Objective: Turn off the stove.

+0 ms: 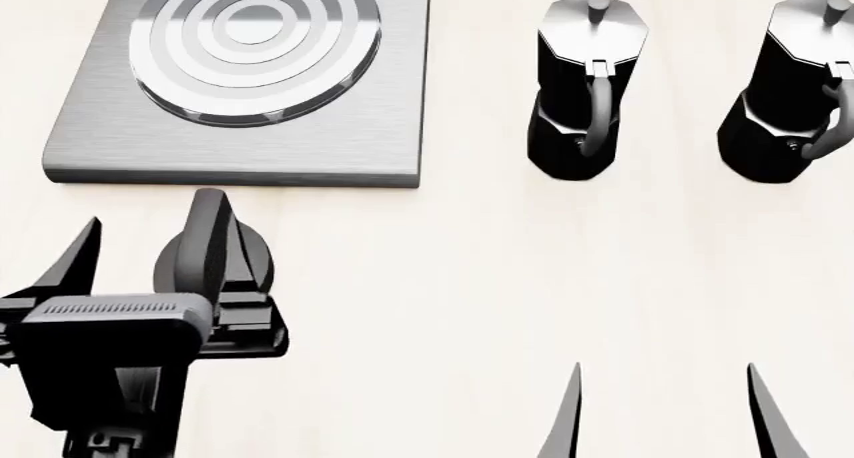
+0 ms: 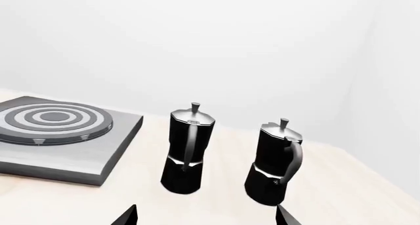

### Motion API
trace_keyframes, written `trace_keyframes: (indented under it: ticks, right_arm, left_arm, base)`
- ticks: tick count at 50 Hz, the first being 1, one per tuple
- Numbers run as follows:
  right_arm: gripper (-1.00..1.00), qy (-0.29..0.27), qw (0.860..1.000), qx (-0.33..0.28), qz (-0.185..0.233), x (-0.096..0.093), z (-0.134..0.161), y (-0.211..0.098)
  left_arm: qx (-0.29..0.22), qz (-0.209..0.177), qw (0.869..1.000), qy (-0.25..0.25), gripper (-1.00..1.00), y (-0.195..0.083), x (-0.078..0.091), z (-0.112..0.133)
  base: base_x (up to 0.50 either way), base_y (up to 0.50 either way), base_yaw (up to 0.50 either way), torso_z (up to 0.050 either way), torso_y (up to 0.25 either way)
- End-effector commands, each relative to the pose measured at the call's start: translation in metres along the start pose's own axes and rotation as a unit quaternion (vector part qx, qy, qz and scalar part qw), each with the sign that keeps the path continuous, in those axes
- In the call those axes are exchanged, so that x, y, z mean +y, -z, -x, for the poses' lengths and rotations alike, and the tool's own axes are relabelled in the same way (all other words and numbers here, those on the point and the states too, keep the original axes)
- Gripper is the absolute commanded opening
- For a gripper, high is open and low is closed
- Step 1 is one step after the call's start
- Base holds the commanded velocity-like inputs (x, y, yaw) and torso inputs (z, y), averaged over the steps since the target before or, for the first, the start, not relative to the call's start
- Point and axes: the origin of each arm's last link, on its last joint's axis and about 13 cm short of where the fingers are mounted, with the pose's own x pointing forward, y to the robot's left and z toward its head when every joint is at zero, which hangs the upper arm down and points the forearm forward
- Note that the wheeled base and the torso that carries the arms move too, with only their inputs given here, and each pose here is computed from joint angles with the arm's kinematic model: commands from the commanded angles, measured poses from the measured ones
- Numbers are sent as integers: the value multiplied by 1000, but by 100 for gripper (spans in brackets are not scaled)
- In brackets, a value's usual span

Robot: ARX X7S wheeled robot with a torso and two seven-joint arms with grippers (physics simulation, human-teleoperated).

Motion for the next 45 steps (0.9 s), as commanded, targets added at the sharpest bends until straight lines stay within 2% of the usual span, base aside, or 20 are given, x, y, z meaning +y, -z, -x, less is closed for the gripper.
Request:
trace_keyframes:
  ticks: [1, 18, 19, 45]
  right_arm:
    - [100, 4, 1000, -3, 5, -2, -1, 1]
    - [100, 4, 1000, -2, 3, -2, -2, 1]
    - [100, 4, 1000, -2, 2, -2, -2, 1]
    - [100, 2, 1000, -2, 2, -2, -2, 1]
  left_arm:
    - [0, -21, 1000, -19, 100, 10, 2, -13]
    - [-7, -20, 1000, -20, 100, 26, 3, -22]
    - [3, -22, 999, -23, 100, 34, 4, -25]
    - [7, -31, 999, -28, 100, 42, 7, -29]
  base:
    - [0, 0, 0, 0, 0]
    - [0, 0, 0, 0, 0]
    - [0, 0, 0, 0, 0]
    - [0, 0, 0, 0, 0]
